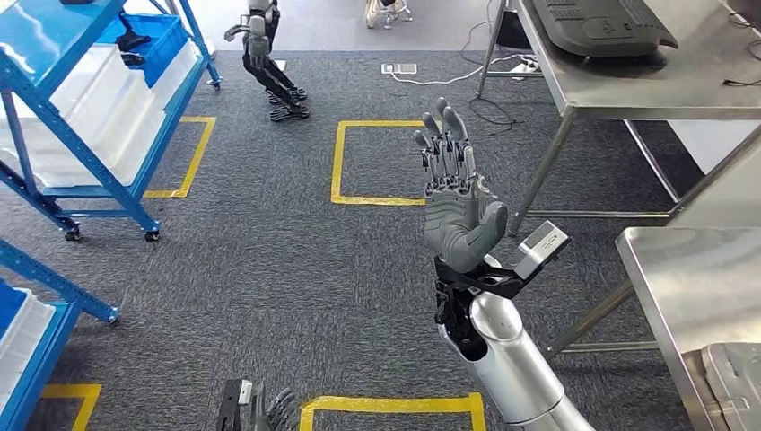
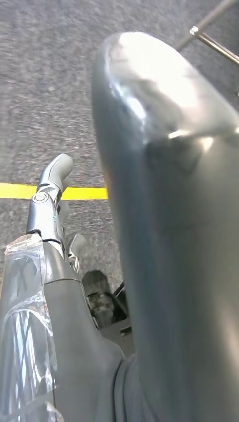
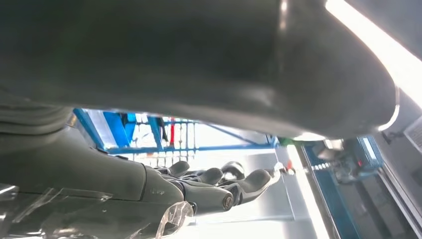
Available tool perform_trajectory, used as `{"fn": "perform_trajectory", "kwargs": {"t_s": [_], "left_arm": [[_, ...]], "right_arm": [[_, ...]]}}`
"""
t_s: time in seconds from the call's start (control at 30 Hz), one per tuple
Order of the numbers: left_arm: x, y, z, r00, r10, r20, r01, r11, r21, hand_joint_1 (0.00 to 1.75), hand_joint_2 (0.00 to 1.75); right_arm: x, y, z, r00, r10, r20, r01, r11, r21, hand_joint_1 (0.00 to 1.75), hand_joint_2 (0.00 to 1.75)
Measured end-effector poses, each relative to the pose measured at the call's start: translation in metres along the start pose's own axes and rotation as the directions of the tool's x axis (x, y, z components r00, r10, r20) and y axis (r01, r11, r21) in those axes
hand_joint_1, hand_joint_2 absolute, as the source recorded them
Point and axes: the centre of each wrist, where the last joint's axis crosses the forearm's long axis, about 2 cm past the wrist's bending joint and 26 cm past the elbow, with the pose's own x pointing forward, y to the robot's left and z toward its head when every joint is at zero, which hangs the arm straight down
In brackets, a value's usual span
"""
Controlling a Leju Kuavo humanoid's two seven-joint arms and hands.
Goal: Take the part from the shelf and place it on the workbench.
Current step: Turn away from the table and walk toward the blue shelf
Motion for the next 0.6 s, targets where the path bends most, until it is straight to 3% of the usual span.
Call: {"fn": "perform_trajectory", "kwargs": {"t_s": [0.6], "left_arm": [[0.0013, -0.0007, -0.0007, 1.000, -0.006, -0.008, 0.005, 1.000, -0.018, 0.00, 0.00]], "right_arm": [[0.0012, 0.0005, -0.0012, 1.000, -0.011, 0.002, 0.011, 1.000, 0.024, 0.00, 0.00]]}}
